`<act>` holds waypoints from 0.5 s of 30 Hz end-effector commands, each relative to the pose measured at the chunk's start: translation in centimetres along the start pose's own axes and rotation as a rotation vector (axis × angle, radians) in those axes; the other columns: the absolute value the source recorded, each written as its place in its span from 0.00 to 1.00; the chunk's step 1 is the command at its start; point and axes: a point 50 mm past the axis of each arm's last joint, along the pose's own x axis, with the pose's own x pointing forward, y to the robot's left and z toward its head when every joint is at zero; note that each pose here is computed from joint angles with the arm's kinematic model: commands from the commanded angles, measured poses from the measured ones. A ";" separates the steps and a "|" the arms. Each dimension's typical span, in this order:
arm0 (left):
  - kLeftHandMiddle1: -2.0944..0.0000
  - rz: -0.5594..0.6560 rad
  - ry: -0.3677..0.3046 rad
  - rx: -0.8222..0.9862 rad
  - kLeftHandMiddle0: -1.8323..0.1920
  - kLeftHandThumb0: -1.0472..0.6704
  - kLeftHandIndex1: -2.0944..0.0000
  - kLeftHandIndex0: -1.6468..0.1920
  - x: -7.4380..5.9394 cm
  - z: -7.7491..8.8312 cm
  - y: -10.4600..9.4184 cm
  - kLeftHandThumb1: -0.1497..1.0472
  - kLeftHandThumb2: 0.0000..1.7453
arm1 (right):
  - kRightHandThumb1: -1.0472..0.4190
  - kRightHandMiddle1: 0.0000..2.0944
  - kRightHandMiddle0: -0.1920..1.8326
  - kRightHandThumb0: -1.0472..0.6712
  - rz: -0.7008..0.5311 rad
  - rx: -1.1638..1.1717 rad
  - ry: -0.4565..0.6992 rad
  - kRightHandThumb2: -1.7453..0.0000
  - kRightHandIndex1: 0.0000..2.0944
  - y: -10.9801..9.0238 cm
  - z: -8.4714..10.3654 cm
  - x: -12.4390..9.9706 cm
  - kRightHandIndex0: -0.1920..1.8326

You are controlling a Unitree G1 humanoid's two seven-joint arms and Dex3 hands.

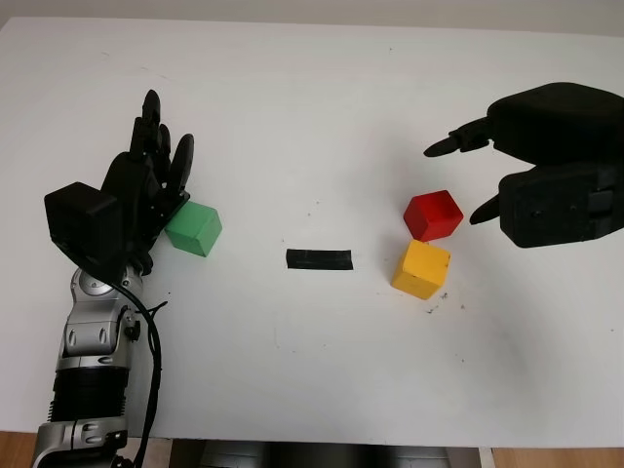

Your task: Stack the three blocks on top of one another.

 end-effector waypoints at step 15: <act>0.97 0.003 -0.015 0.010 1.00 0.20 0.98 0.99 -0.2 0.4 0.2 1.00 0.29 | 0.17 0.03 0.38 0.31 -0.034 -0.016 -0.031 0.97 0.02 3.7 0.8 0.7 0.28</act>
